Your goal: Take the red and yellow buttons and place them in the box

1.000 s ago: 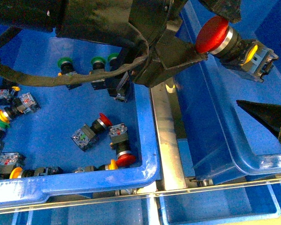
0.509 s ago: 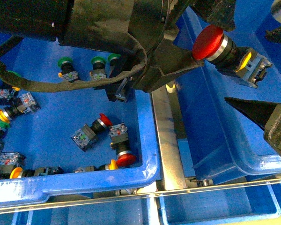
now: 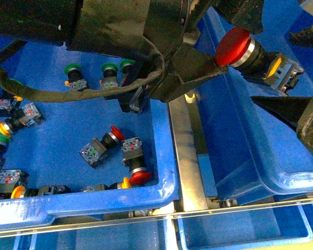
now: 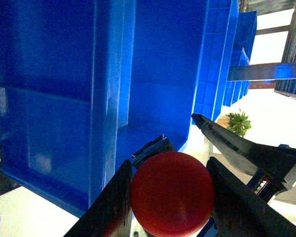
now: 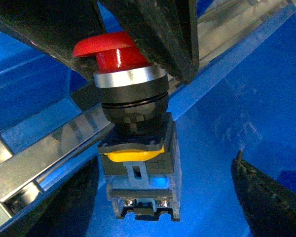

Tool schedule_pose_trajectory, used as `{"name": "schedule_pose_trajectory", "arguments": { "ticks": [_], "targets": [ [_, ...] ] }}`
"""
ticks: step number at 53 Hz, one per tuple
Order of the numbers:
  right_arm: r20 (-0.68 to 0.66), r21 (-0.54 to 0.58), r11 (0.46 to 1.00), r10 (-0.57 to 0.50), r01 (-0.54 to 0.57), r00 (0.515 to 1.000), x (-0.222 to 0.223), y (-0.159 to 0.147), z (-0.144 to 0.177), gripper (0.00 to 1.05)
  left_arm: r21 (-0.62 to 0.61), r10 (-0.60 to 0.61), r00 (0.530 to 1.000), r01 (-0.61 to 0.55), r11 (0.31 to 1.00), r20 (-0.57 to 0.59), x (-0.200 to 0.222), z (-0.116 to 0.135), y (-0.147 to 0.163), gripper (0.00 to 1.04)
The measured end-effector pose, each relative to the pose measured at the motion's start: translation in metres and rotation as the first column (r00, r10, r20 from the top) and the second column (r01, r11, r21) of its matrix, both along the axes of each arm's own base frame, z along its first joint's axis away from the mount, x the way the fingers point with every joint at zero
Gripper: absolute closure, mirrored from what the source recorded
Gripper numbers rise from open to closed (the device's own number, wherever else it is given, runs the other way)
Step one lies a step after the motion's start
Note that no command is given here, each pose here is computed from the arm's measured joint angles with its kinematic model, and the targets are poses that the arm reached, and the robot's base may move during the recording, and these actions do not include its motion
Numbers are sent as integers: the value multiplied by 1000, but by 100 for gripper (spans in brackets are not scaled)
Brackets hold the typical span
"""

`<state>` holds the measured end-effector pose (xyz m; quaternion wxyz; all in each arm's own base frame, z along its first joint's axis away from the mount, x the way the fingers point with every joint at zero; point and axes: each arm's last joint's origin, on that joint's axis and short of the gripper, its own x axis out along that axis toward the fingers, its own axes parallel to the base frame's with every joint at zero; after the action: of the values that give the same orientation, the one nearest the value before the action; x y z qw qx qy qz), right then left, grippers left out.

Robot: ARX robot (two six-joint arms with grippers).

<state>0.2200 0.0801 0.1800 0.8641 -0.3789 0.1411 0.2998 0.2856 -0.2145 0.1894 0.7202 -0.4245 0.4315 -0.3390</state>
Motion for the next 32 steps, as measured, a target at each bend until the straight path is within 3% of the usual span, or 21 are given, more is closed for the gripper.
{"name": "schedule_pose_trajectory", "arguments": {
  "ticks": [18,32],
  "targets": [
    [-8,4,1000,4,-4,1000,0,0,0,73,1,5,1000,-5,1000,-6,1,-1,-1,69],
    [-8,1,1000,6,-6,1000,0,0,0,77,-3,13,1000,-13,1000,-14,1,-1,-1,69]
  ]
}}
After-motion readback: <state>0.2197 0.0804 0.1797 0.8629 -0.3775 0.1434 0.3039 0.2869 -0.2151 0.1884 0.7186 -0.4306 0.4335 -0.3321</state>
